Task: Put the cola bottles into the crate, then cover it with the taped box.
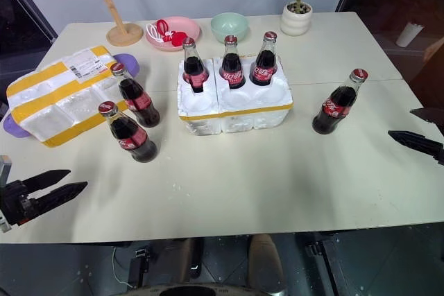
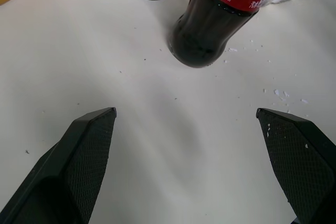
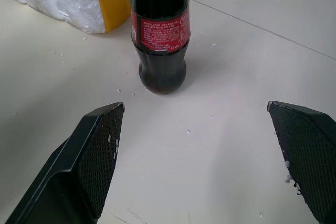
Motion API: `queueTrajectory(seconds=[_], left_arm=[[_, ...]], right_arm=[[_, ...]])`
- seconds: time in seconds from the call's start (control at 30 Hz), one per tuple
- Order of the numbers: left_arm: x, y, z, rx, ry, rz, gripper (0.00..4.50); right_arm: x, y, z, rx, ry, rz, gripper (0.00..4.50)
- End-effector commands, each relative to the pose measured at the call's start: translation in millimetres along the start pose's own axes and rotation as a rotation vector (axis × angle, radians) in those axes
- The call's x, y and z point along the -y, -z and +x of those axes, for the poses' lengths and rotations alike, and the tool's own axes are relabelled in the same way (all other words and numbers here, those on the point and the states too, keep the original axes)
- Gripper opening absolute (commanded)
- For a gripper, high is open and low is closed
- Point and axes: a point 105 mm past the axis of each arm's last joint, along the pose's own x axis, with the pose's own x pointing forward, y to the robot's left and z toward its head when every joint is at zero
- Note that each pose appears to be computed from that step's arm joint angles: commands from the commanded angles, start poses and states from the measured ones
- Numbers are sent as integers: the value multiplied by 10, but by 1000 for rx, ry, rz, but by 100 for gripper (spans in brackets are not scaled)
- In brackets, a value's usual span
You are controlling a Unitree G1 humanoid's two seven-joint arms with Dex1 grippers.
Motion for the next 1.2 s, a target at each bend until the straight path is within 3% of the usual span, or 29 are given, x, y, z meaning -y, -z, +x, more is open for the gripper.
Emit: queueTrajectory(seconds=[0.03,0.73,0.8,0.97,1.2], left_arm=[[52,-48,16,-4,22,40,448],[-39,-188,72,41,13,64,448],[11,-272,119,59,46,81,448],[129,-518,324,101,164,130,448],[275,-611,796,98,286,189,448]], right_arm=[[24,-67,-44,22,18,-24,450],[22,-62,-15,47,25,27,450],[20,-145,-11,68,13,23,450],[-240,-699,-13,187,-175,21,450],[-716,-1020,72,212,-366,-35,450]])
